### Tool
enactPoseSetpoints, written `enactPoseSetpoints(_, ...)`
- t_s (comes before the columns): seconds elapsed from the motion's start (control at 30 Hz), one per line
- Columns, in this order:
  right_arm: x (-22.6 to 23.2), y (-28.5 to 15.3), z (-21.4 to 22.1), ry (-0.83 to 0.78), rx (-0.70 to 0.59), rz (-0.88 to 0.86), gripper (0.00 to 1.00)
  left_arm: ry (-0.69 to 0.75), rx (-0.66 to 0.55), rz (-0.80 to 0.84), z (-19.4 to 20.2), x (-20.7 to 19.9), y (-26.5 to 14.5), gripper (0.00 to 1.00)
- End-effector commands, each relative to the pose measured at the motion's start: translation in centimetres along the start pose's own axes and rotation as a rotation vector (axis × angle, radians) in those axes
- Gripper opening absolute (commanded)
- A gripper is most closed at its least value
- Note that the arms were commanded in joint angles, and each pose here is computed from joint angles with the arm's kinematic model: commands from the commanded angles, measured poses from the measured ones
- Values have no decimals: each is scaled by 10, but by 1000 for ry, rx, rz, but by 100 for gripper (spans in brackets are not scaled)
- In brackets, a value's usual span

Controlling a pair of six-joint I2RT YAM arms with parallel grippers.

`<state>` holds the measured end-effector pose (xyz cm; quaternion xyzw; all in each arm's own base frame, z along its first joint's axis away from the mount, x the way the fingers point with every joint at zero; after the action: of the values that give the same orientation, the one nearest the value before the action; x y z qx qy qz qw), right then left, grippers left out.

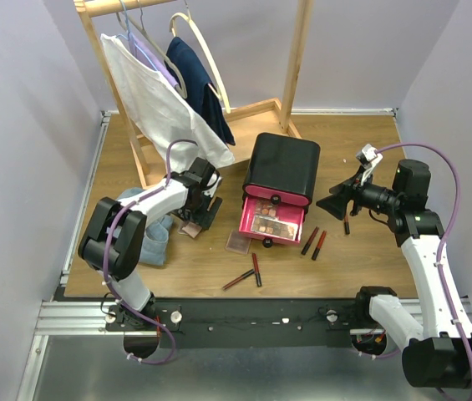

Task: Organize the makeup
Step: Pick up the makeup from the center of the board.

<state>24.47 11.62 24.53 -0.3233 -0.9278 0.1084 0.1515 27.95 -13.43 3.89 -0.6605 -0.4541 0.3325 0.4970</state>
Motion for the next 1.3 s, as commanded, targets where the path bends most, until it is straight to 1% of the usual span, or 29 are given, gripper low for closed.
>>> enactPoseSetpoints(0.0, 2, 2, 3, 21, -4, -24, 74, -4, 35, 76, 4, -10, 8, 79)
enactPoseSetpoints(0.1, 2, 2, 3, 20, -5, -24, 74, -6, 39, 89, 5, -12, 9, 73)
enactPoseSetpoints(0.27, 2, 2, 3, 18, -6, -24, 74, -21, 31, 74, 7, -10, 9, 67)
enactPoseSetpoints(0.4, 1, 2, 3, 20, -5, -23, 74, -34, 26, 49, 9, -7, 9, 52)
enactPoseSetpoints(0.57, 2, 1, 4, 20, -5, -23, 74, -53, -18, 43, 3, -5, 1, 45)
enactPoseSetpoints(0.73, 2, 1, 4, 17, -5, -23, 74, -78, -81, 55, -3, -8, -16, 43)
enactPoseSetpoints(0.97, 2, 1, 4, 21, -7, -23, 74, -100, -199, 165, -7, -30, -50, 43)
enactPoseSetpoints(1.1, 2, 1, 4, 18, -9, -24, 74, -74, -264, 236, -4, -48, -71, 43)
enactPoseSetpoints(1.13, 3, 1, 4, 20, -8, -25, 74, -63, -299, 260, -4, -53, -82, 43)
enactPoseSetpoints(1.27, 3, 1, 3, 19, -11, -28, 74, -4, -377, 298, -1, -70, -109, 43)
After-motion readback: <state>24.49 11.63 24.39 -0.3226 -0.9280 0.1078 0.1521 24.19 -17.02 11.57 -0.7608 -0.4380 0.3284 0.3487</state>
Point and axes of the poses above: each gripper's point midway between its finger pads, its own y axis out along the fingers, its own x axis along the line the jaws close on, z = x × y, the point moved 1 cm from there along -y, back along the fingers, and after that the axes turned 3 degrees about -y, right-handed, at the moved point
